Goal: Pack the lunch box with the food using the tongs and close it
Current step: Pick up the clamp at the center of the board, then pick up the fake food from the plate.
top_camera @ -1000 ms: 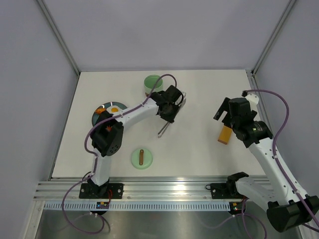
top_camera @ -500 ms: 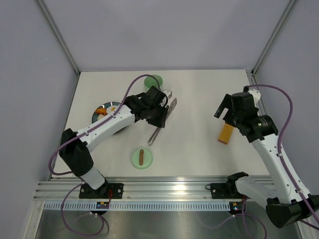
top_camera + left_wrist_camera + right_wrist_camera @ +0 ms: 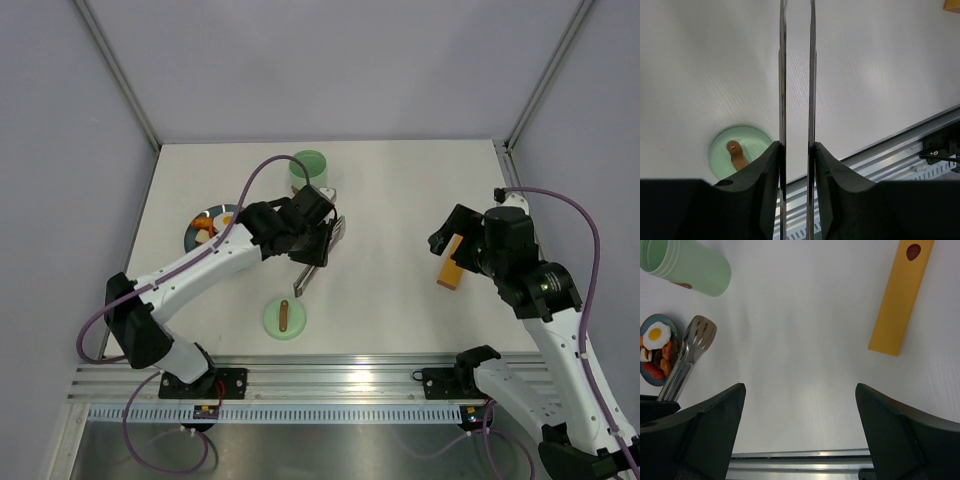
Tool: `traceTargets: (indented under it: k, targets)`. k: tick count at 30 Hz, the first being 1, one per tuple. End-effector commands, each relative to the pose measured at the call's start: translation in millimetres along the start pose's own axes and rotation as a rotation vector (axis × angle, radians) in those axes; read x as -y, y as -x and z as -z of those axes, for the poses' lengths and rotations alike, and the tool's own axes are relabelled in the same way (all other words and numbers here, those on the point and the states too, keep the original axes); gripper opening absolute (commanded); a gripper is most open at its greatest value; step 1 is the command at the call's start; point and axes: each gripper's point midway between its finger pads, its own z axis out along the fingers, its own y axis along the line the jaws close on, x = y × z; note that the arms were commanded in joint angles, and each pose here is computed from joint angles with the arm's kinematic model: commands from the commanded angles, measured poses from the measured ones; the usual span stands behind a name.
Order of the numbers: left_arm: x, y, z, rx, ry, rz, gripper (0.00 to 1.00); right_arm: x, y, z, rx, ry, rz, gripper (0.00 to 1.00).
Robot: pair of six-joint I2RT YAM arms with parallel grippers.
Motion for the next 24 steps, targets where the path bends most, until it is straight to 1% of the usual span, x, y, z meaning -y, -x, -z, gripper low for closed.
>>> traceTargets:
  k: [1,10,14,16,17,18,19,20,22,24]
  targets:
    - [-2.7,10.3,21.9,0.091,0.015,0.053,0.34,-7.0,-8.3,2.6,-0.029,0.057,0.027,0.99]
    - [-29.0,8.1,43.9,0.141,0.116,0.040,0.33,1.6,-6.5,-1.3,0.012,0.022,0.003,0.99]
    - [-51.4,10.0,55.2,0.168,0.201,0.038,0.31,-2.9,-6.0,-10.7,0.012,0.026,-0.036,0.99]
    - [-63.5,8.3,59.5,0.160,0.232,0.046,0.31,-4.9,-6.4,-18.9,-0.002,0.018,-0.039,0.99]
    - [-67.4,8.0,63.6,0.159,0.228,0.062,0.31,-5.3,-5.0,-20.8,-0.001,0.013,-0.042,1.00]
    - [-79.5,10.0,64.7,0.154,0.239,0.109,0.31,-4.5,-4.5,-23.8,-0.002,0.002,-0.041,0.99]
    - [-80.7,8.4,68.9,0.149,0.204,0.138,0.31,-5.4,-3.1,-27.8,-0.004,-0.005,-0.042,0.99]
    - [-91.7,11.1,70.7,0.157,0.208,0.178,0.31,-5.1,-1.6,-29.4,0.000,-0.011,-0.043,0.99]
    - [-101.5,8.2,70.7,0.158,0.200,0.214,0.31,-6.1,0.6,-34.5,0.001,-0.020,-0.046,0.99]
    - [-115.2,10.5,79.2,0.182,0.190,0.271,0.31,-6.9,1.6,-37.9,-0.002,-0.028,-0.055,0.99]
